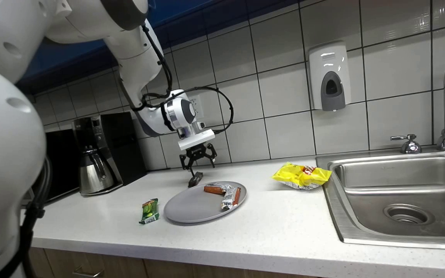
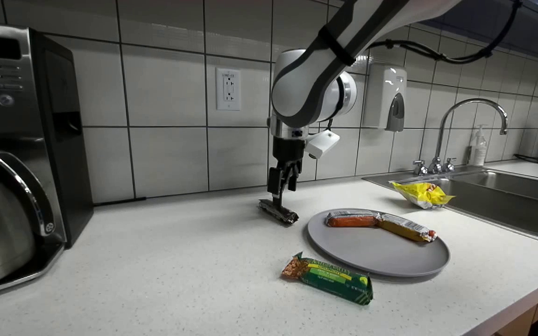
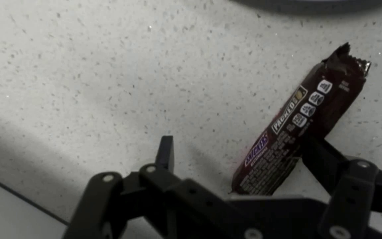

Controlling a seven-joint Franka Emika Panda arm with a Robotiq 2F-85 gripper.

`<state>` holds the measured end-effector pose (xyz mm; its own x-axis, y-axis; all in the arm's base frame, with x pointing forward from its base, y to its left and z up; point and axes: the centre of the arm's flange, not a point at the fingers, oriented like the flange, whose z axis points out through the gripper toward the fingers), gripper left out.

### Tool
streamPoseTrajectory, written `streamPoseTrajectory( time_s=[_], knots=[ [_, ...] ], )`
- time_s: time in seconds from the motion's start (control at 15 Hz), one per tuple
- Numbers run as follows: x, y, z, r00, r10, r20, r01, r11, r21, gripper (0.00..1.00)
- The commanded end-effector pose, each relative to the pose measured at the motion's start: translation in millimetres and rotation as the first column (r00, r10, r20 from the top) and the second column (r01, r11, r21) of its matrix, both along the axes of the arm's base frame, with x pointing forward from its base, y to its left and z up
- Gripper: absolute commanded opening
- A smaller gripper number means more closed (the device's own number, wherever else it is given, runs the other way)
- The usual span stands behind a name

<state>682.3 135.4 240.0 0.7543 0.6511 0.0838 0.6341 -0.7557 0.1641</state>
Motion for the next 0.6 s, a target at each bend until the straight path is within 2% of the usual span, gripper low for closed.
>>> streamPoseTrajectory(
  time_s=[0.0, 0.53],
  knots=[
    [15.3, 16.1, 9.2, 1.000, -0.003, 0.022, 0.003, 1.000, 0.003, 1.00],
    [10.6, 37.0, -10.0, 1.000, -0.020, -0.005, 0.020, 1.000, 0.002, 1.00]
  ],
)
